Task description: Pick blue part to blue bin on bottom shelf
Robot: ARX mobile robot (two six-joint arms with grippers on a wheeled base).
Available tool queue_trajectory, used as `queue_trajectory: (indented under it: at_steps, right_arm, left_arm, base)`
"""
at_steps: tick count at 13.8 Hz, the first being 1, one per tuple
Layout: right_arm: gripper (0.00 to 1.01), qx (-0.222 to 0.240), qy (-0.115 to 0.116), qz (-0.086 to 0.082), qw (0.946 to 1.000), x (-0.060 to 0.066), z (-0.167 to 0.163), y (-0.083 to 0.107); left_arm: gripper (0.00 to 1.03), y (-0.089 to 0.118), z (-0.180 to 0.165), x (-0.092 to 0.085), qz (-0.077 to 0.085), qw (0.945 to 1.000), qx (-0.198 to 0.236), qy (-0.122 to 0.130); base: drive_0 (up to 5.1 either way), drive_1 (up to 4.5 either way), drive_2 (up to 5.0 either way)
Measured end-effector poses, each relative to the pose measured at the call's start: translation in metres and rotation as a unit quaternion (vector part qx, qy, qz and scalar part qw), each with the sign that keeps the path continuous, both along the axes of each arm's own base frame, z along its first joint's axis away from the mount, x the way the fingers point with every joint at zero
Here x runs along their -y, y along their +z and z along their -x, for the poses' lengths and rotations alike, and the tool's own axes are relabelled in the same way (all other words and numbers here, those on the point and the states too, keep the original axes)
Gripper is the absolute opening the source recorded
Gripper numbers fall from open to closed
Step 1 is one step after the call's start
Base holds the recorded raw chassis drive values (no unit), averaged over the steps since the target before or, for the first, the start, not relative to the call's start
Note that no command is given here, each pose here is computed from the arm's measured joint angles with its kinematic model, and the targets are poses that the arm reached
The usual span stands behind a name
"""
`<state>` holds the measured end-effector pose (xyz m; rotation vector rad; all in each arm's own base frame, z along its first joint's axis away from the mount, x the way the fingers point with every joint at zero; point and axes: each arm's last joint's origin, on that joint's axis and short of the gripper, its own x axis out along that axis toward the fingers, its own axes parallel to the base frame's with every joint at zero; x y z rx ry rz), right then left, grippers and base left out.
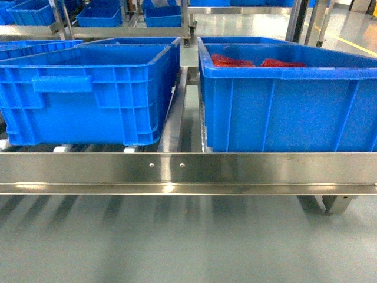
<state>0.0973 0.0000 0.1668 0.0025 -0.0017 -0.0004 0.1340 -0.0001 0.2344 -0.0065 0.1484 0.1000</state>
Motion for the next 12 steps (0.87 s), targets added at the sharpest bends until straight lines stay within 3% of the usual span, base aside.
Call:
queue_trajectory:
  at_steps: [12]
  right_arm:
    - [0.98, 0.0, 0.0, 0.0, 1.0, 0.0, 0.0, 0.0]
  left_arm:
    - [0.44, 0.0002, 0.0001, 0.0, 0.0, 1.0, 0.001, 0.0]
  base:
    - [0.0, 0.0, 0.0]
